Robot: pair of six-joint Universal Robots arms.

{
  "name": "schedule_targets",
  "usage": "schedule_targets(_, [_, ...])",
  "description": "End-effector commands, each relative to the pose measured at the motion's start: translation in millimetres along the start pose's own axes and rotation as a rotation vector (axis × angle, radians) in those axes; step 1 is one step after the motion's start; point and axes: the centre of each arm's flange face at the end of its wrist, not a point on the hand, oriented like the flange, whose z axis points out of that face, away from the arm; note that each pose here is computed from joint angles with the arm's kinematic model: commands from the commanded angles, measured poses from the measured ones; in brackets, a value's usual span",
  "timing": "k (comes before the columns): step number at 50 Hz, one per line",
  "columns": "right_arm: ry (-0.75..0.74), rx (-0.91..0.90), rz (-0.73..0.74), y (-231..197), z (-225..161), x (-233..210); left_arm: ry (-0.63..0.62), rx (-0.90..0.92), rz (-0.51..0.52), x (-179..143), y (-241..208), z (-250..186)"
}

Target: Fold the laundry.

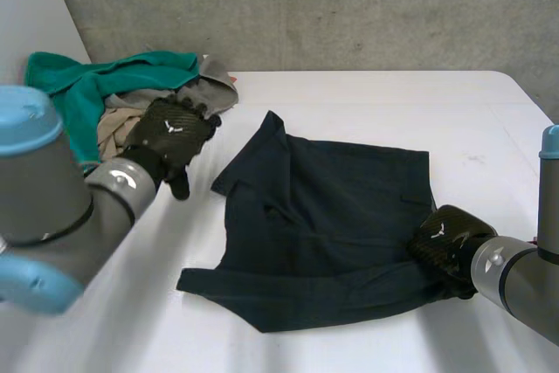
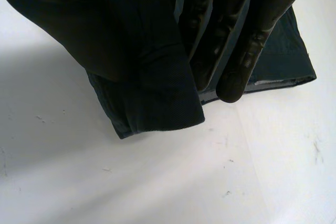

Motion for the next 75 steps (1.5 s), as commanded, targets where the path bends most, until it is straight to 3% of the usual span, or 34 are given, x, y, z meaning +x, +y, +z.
schedule_targets(1, [-0.002,-0.002,0.007,1,1,-1,0.1,-0.011,-0.034,-10,41,52])
schedule_targets(13, [-0.006,-0.004,0.009,2,0,-2,0.266,0.023,-0.073,8,77,84])
schedule_targets(50, [-0.022,-0.01,0.034,10,4,-2,0.264,0.086,-0.039,31,96,114])
schedule_targets(57, [-0.007,-0.003,0.038,10,6,1,0.245,0.093,-0.03,33,93,115])
schedule_targets(65, [0.036,0.026,0.062,8,10,6,0.131,-0.009,-0.013,34,90,105])
schedule_targets(70, [0.037,0.034,0.101,6,10,7,0.031,-0.096,0.075,29,92,92])
schedule_targets(75, [0.032,0.039,0.102,6,11,6,0.018,-0.14,0.159,40,93,84])
